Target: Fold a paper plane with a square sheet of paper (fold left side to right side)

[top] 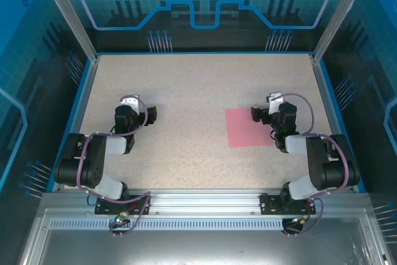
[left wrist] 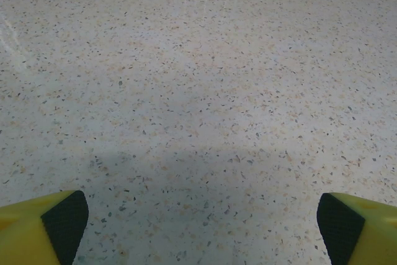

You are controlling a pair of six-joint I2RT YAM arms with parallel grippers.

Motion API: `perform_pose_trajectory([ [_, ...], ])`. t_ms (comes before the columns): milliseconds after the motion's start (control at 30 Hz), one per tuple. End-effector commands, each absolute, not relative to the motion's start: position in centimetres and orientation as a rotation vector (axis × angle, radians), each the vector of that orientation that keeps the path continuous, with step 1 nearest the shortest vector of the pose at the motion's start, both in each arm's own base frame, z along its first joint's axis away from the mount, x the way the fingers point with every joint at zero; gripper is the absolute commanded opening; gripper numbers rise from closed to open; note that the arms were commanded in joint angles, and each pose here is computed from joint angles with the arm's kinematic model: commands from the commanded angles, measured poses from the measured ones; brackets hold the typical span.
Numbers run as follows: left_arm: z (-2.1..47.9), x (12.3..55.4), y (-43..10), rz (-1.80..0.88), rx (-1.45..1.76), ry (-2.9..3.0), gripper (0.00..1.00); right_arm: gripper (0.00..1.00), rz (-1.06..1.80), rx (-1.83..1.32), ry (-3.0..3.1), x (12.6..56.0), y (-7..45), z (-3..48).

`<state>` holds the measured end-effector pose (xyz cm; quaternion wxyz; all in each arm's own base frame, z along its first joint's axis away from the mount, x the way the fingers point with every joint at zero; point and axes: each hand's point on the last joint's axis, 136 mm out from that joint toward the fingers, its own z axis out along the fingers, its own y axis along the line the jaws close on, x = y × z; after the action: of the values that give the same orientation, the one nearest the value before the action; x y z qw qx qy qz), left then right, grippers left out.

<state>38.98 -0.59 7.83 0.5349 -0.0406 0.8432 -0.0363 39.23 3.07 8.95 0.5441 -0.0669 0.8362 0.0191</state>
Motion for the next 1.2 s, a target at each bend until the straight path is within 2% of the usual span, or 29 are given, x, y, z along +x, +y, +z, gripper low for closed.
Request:
perform_pose_trajectory([
  [0, 9.1, 39.7, -0.5, -0.089, -0.071, 1.975, 0.99, 0.99, 0.048, -0.18, 1.973, 39.7, 3.3, 9.4],
  [667, 9.0, 39.6, -0.6, -0.091, -0.071, 1.975, 0.99, 0.99, 0.077, -0.171, 1.97, 39.6, 3.1, 9.4],
  [900, 12.9, 38.4, -1.1, -0.082, -0.085, 1.987, 0.99, 0.99, 0.043, -0.076, 2.044, 38.9, 2.0, 12.6],
  [1067, 15.9, 36.5, -4.1, -0.243, -0.184, 2.052, 0.99, 0.99, 0.099, -0.076, 2.223, 36.4, 3.9, 12.5],
  [1167, 15.7, 34.9, -6.6, -0.367, -0.26, 2.155, 0.99, 0.99, 0.098, -0.12, 2.351, 34.3, 5.7, 11.6],
])
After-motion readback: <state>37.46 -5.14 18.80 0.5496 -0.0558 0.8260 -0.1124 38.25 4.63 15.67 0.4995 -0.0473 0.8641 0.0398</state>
